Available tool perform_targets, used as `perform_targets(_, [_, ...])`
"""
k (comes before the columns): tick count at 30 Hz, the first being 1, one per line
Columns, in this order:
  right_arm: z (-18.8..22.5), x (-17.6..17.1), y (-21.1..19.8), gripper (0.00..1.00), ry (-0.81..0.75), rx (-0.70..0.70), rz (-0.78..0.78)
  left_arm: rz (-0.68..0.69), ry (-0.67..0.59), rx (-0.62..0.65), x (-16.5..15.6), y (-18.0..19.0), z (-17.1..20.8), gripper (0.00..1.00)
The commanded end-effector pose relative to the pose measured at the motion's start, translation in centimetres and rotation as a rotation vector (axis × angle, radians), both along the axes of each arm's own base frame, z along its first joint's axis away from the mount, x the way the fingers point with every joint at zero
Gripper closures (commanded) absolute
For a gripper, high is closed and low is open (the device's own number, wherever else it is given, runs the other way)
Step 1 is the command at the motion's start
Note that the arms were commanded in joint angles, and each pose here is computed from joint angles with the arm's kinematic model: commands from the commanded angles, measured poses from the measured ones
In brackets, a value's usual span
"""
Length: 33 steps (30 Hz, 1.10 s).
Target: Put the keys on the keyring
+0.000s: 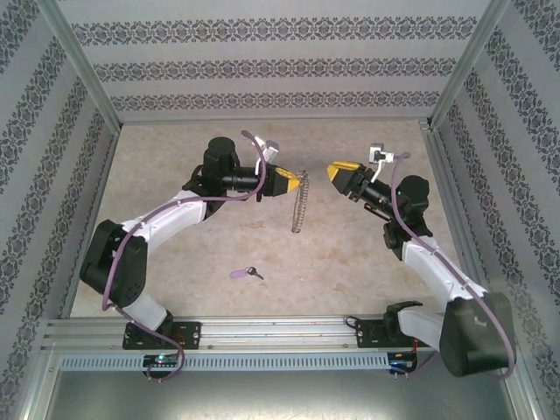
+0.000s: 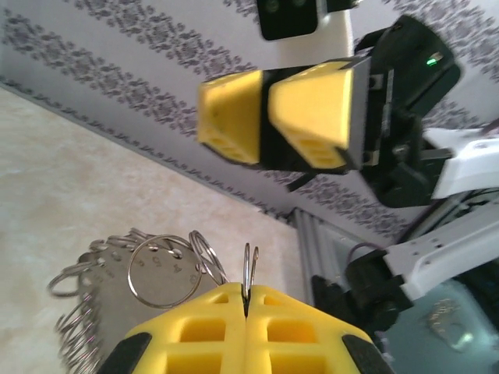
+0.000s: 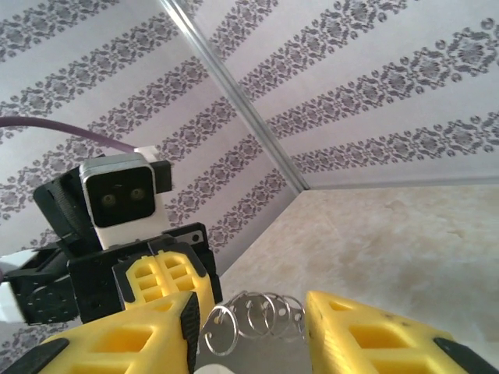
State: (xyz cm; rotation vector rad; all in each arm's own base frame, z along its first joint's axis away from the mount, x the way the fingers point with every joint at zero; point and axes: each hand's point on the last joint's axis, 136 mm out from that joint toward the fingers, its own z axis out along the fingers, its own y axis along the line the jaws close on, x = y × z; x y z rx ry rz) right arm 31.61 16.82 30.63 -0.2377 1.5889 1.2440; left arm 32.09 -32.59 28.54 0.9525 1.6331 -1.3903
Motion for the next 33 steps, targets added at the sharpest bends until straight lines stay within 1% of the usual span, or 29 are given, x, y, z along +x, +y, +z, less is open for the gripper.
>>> perform_targets(1, [-3.3, -0.1, -0.9, 0.58, 0.108, -0.053, -0.059, 0.068, -0.207, 0.108, 0.2, 0.9, 0.5, 1.0])
perform_targets(7, [-6.9, -1.1, -0.7, 0.58, 0.205, -0.066, -0.055, 0.245, -0.386, 0.233, 2.0, 2.2, -0.7, 1.0])
perform_targets(10, [-8.5, -1.4, -0.3, 0.58, 0.243, -0.078, -0.042, 0.317, -0.477, 0.268, 2.4, 2.6, -0.9, 1.0])
perform_targets(13, [-9.8, -1.7, 0.7, 0.58, 0.268, -0.107, -0.019, 0.359, -0.554, 0.289, 2.5, 2.9, -1.0, 1.0])
perform_targets(17, [-11.4, -2.0, 2.1, 0.58, 0.295, -0.148, 0.014, 0.389, -0.604, 0.307, 2.5, 3.1, -1.0, 1.0])
perform_targets(23, [-13.7, -3.1, 4.4, 0.58, 0.347, -0.212, 0.074, 0.436, -0.605, 0.29, 2.7, 3.6, -0.9, 1.0])
perform_targets(29, [-16.1, -5.5, 6.4, 0.59, 0.392, -0.304, 0.122, 0.495, -0.552, 0.287, 3.4, 4.2, -1.0, 1.0])
perform_targets(33, [-17.7, -7.4, 7.5, 0.59, 0.403, -0.382, 0.134, 0.568, -0.531, 0.311, 4.4, 5.1, -1.3, 1.0])
